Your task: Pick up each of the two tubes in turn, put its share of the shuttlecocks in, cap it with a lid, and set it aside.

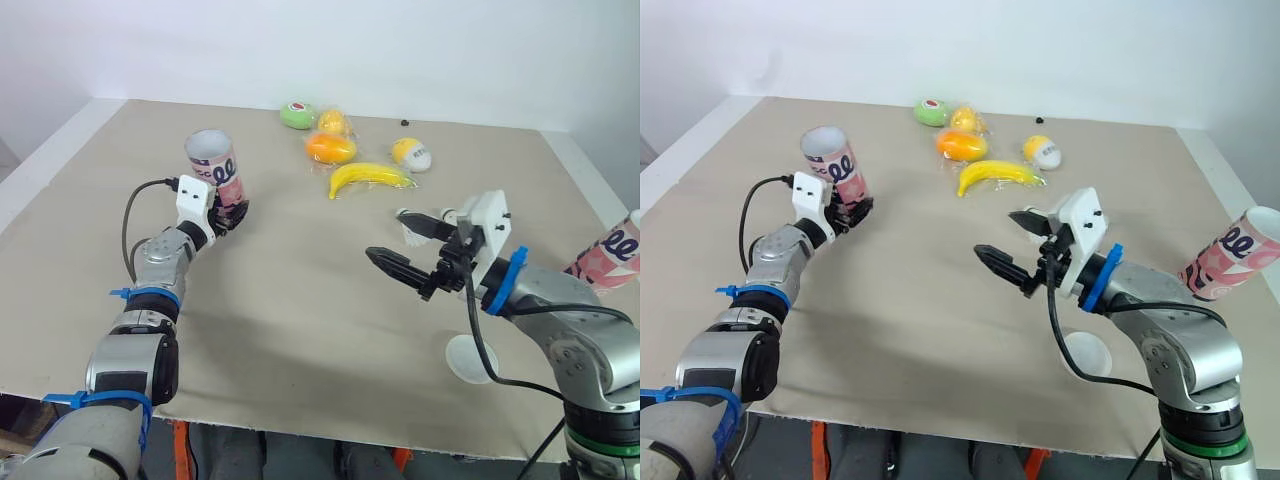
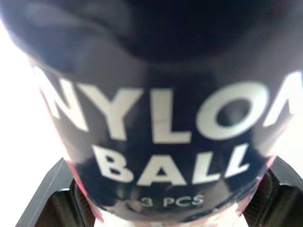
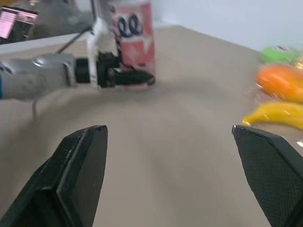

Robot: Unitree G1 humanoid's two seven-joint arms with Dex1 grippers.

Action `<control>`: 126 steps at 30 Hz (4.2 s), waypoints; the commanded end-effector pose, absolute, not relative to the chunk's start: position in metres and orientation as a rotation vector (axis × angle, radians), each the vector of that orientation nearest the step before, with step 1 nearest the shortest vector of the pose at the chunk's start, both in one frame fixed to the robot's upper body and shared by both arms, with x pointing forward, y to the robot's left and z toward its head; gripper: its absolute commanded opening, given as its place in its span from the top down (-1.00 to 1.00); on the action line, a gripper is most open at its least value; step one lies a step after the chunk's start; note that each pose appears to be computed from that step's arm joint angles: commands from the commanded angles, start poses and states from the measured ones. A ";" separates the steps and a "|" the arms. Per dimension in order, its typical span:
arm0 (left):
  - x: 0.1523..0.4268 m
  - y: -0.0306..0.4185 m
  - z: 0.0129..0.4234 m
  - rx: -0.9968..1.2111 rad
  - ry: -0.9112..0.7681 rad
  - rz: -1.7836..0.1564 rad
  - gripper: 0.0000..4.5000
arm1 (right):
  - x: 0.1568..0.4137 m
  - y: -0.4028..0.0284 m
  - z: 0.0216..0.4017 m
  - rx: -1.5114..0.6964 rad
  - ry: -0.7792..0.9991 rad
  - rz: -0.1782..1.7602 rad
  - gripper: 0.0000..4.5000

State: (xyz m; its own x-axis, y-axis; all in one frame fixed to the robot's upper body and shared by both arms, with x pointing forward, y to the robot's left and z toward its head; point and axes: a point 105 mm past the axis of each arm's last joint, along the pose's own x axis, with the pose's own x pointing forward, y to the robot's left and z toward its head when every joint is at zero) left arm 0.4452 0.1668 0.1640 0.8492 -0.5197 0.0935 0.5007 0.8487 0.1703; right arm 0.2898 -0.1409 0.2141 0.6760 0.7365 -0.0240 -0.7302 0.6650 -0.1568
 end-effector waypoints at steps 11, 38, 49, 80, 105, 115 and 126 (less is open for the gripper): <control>0.340 0.149 0.168 0.775 0.219 -1.495 -0.52 | 0.330 -0.169 0.174 -0.136 0.098 0.494 -1.00; 0.300 0.163 0.132 0.876 0.485 -1.633 -0.50 | 0.416 -0.163 0.164 -0.241 0.075 0.402 -0.14; 0.297 0.160 0.131 0.841 0.464 -1.638 -0.50 | 0.399 -0.145 0.185 -0.241 0.008 0.516 0.97; 0.306 0.134 0.117 0.796 0.492 -1.699 -0.50 | 0.251 -0.036 0.251 -0.650 -0.246 1.551 0.71; 0.303 0.128 0.115 0.771 0.462 -1.716 -0.50 | 0.266 -0.281 0.176 -0.276 0.177 0.531 0.07; 0.302 0.128 0.114 0.760 0.467 -1.713 -0.50 | 0.264 -0.297 0.149 -0.256 0.276 0.467 -0.59; 0.303 0.127 0.115 0.764 0.459 -1.711 -0.50 | 0.284 -0.303 0.133 -0.225 0.290 0.423 -0.59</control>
State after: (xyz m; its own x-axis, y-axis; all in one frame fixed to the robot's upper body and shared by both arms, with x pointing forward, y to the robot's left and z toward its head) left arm 0.3125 0.1347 0.1323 -0.0632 -0.7232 -0.6878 0.9616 -0.2286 0.1520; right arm 0.2784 -0.3026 0.1277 0.8623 0.3745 -0.3407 -0.4372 0.8903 -0.1278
